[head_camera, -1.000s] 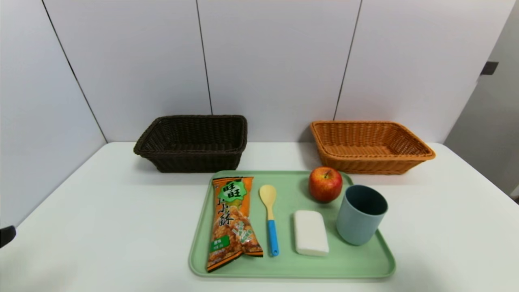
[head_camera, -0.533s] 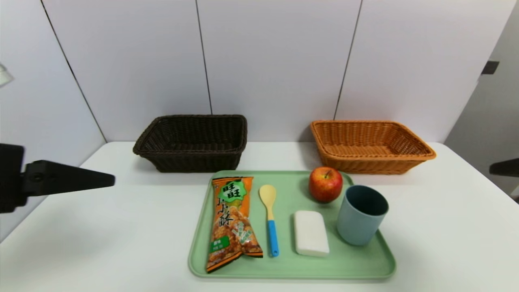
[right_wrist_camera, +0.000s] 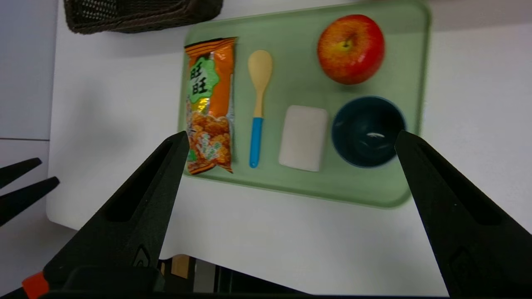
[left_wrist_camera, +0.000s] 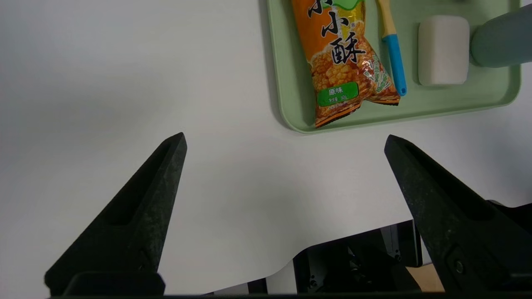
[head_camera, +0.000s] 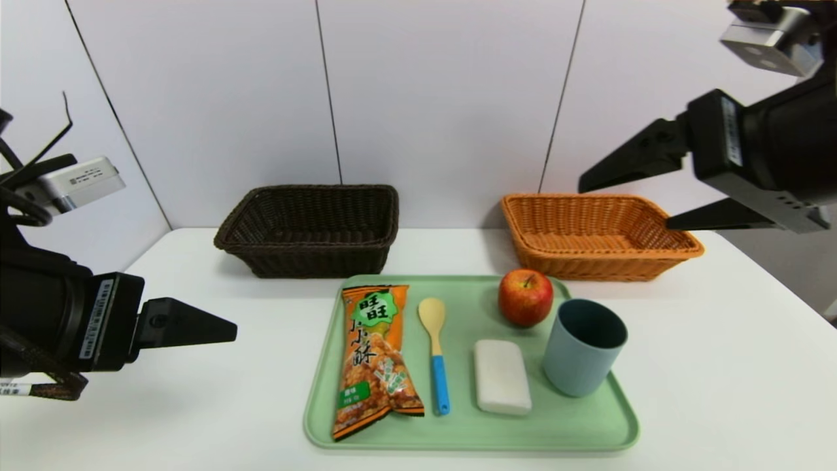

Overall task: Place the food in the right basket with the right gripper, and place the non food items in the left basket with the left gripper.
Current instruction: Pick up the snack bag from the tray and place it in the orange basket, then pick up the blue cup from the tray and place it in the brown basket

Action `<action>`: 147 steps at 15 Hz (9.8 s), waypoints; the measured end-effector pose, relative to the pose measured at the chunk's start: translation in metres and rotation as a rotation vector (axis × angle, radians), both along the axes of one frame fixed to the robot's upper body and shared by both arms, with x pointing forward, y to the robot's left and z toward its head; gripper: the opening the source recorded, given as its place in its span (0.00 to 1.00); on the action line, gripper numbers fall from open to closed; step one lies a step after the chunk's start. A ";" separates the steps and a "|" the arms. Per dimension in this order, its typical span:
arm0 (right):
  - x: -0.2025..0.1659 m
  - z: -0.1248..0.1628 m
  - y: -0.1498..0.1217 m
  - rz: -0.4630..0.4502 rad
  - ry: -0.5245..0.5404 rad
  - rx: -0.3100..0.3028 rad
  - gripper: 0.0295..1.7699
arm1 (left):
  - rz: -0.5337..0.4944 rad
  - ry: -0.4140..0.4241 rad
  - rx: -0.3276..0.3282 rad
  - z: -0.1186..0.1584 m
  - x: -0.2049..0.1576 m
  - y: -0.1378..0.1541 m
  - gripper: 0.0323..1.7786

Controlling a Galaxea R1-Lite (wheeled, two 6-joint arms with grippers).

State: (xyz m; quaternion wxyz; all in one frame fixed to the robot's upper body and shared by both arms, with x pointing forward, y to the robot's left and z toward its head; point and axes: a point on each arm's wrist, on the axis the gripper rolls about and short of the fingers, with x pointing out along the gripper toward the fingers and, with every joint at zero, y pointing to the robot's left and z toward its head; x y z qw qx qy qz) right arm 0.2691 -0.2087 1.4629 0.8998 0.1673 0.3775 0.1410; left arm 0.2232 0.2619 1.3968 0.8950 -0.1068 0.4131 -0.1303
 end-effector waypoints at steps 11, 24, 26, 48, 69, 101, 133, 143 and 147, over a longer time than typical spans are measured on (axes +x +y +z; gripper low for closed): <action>0.032 -0.059 0.139 0.237 0.084 -0.038 0.97 | 0.046 -0.029 -0.036 -0.015 -0.047 0.029 0.95; 0.061 -0.151 0.220 0.228 0.082 -0.184 0.97 | 0.045 -0.047 -0.065 -0.020 -0.067 0.040 0.95; 0.060 -0.163 0.227 0.237 0.088 -0.207 0.97 | 0.042 -0.045 -0.067 -0.020 -0.068 0.040 0.95; 0.085 -0.223 0.248 0.173 0.073 -0.310 0.56 | 0.019 -0.030 -0.086 -0.026 -0.073 0.042 0.95; 0.121 -0.026 0.038 -0.141 -0.177 0.069 0.24 | -0.015 -0.005 -0.107 -0.027 -0.069 0.039 0.95; 0.255 -0.125 -0.106 -0.881 0.248 0.794 0.76 | -0.027 -0.019 -0.189 -0.025 -0.066 0.036 0.95; -0.010 -0.005 -0.090 -0.377 -0.263 0.016 0.96 | -0.751 -0.560 -0.371 -0.144 0.047 -0.159 0.95; -0.019 -0.030 -0.098 -0.247 -0.519 -0.217 0.96 | -0.844 -0.675 -0.258 -0.180 0.054 -0.222 0.95; -0.018 -0.038 -0.100 -0.244 -0.618 -0.268 0.96 | -0.843 -0.713 -0.237 -0.179 0.064 -0.241 0.95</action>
